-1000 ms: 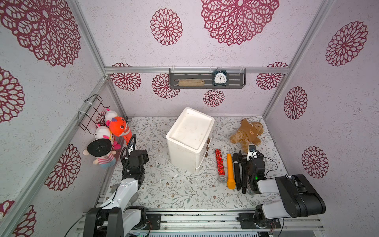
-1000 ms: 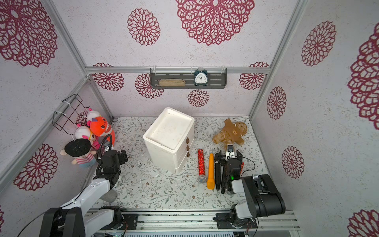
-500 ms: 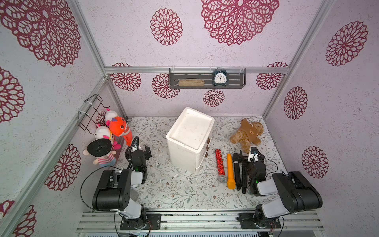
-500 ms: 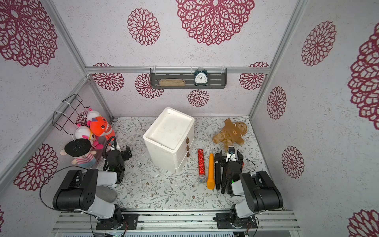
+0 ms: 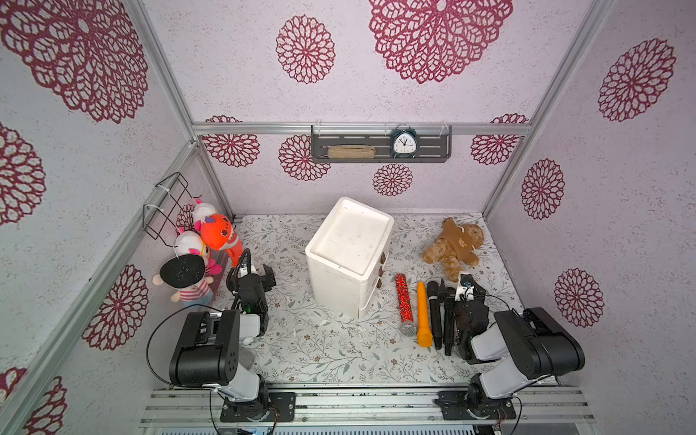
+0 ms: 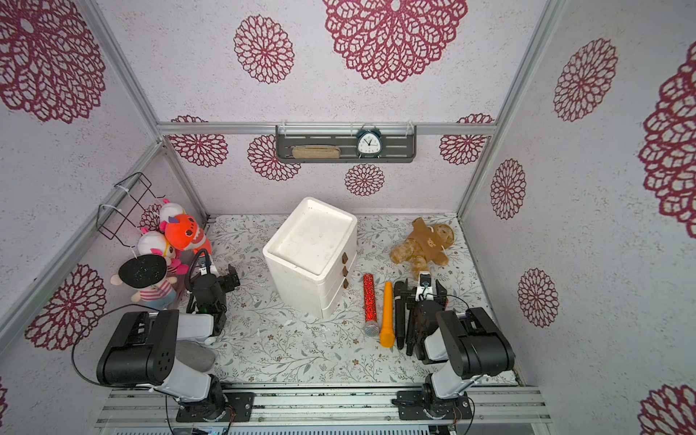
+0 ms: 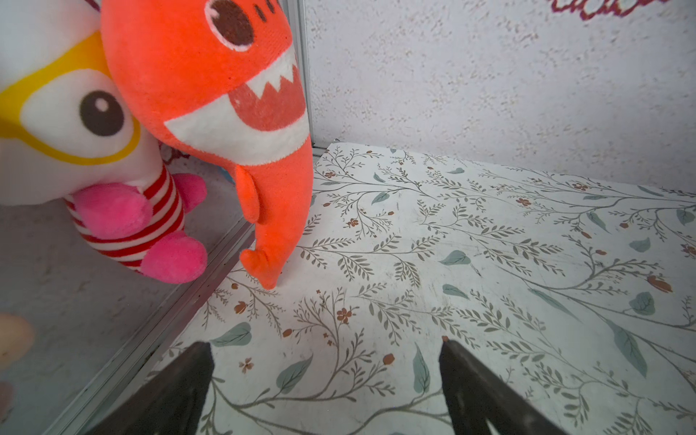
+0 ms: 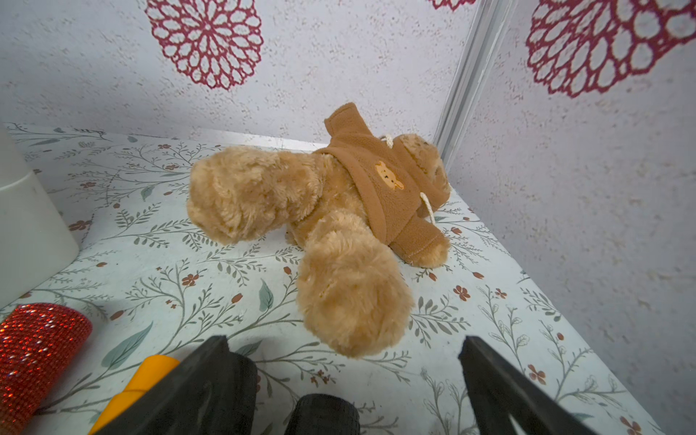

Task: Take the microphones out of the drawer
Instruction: Reset both arms

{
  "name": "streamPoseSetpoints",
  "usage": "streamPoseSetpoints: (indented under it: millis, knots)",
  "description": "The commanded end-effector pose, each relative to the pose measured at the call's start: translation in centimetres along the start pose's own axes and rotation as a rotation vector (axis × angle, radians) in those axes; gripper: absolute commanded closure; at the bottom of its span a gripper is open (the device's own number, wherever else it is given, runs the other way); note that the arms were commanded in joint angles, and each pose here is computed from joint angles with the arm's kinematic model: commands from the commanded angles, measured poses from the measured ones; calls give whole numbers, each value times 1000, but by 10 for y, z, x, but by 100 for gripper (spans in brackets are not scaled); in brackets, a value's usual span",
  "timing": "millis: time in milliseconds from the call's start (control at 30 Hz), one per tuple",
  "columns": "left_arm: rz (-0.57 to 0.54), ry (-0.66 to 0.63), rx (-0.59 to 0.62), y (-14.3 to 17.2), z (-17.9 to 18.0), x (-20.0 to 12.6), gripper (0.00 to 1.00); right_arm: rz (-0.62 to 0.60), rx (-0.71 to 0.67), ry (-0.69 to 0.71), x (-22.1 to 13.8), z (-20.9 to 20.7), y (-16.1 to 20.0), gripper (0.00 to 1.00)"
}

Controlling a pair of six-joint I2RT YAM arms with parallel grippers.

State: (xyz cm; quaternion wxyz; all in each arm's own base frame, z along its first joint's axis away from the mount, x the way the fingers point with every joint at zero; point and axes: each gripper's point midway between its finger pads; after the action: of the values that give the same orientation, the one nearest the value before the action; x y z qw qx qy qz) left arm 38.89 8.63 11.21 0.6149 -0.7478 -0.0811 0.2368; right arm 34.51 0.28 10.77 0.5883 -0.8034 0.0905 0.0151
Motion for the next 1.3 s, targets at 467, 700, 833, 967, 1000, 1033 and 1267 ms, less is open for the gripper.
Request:
streamPoseSetpoints:
  millis: [467, 700, 833, 967, 1000, 1033, 1267]
  knots:
    - [-33, 10, -25, -12, -2, 3, 3, 15, 49, 41, 21, -15, -11, 1]
    - [-34, 10, -25, -12, -2, 3, 3, 56, 79, -3, 32, -15, -5, 1]
    - [-34, 10, -25, -12, -2, 3, 3, 55, 79, -4, 32, -15, -5, 1]
    - [-33, 10, -25, -12, -2, 3, 3, 56, 80, -4, 32, -15, -5, 1]
    - [-35, 10, -25, -13, -2, 3, 3, 55, 80, -4, 32, -15, -6, 1]
    - [-34, 10, -25, -12, -2, 3, 3, 56, 80, -5, 32, -15, -5, 1]
    - [-33, 10, -25, -12, -2, 3, 3, 56, 80, -3, 32, -16, -5, 1]
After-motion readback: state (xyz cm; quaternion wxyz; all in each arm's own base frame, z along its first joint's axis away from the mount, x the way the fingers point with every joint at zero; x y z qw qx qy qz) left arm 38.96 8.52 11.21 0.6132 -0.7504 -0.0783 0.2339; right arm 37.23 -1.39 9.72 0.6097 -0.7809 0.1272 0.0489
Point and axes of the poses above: each gripper's point midway between its finger pads, its own x axis out along the fingers, its own z axis along the line the jaws close on, y = z × x, and after that the axes turned 11 degrees about -x, right-handed
